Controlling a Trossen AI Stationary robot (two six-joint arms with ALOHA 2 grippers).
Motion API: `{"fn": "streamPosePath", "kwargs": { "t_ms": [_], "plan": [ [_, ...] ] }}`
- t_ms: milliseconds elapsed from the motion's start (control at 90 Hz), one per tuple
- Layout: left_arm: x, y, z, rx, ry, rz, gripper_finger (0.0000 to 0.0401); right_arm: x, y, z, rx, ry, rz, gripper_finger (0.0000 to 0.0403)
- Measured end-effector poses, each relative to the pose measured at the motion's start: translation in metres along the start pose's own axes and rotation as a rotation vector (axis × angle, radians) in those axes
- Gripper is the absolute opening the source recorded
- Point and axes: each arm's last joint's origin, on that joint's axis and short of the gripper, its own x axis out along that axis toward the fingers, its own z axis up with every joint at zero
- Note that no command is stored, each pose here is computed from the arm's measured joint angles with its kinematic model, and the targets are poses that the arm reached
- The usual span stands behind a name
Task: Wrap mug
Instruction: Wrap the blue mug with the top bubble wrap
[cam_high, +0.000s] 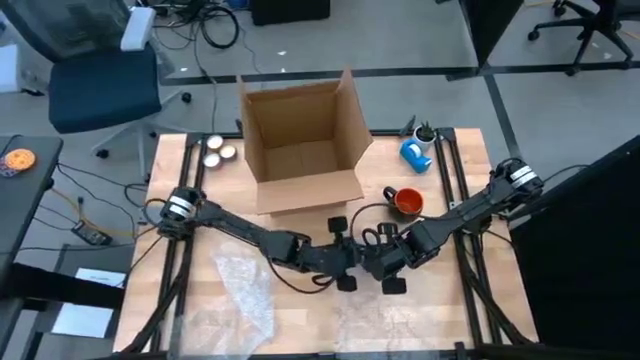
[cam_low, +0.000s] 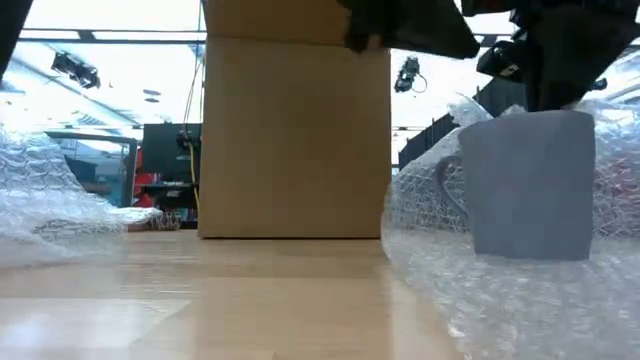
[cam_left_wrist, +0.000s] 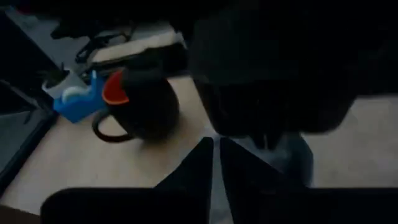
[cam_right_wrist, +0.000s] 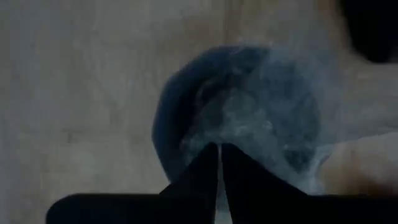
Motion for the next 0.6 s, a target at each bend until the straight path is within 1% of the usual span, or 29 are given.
{"fn": "streamPosePath", "kwargs": {
  "t_ms": [78,178,300,378,444,600],
  "plan": [
    [-0.002,-0.004,-0.003,0.017,0.023,-0.011,0.0015,0.0,0.0,0.0,0.007,-0.003,0.001,0.0],
    [-0.007,-0.006,-0.006,-0.011,0.041,-0.017,0.0015,0.0,0.0,0.001,0.009,-0.01,0.001,0.0],
    [-0.002,-0.012,-0.033,-0.04,0.095,-0.02,0.0015,0.0,-0.003,0.003,-0.004,-0.032,-0.039,0.0],
    [0.003,-0.013,-0.046,-0.072,0.077,-0.018,0.0015,0.003,-0.007,0.005,-0.006,-0.073,-0.092,0.0],
    [0.004,-0.012,-0.048,-0.104,0.033,-0.021,0.0015,0.011,-0.013,0.004,-0.004,-0.077,-0.109,0.0],
    [0.004,-0.012,-0.049,-0.114,0.019,-0.034,0.0015,0.034,-0.021,-0.004,0.027,-0.065,-0.025,0.0]
  ]
}}
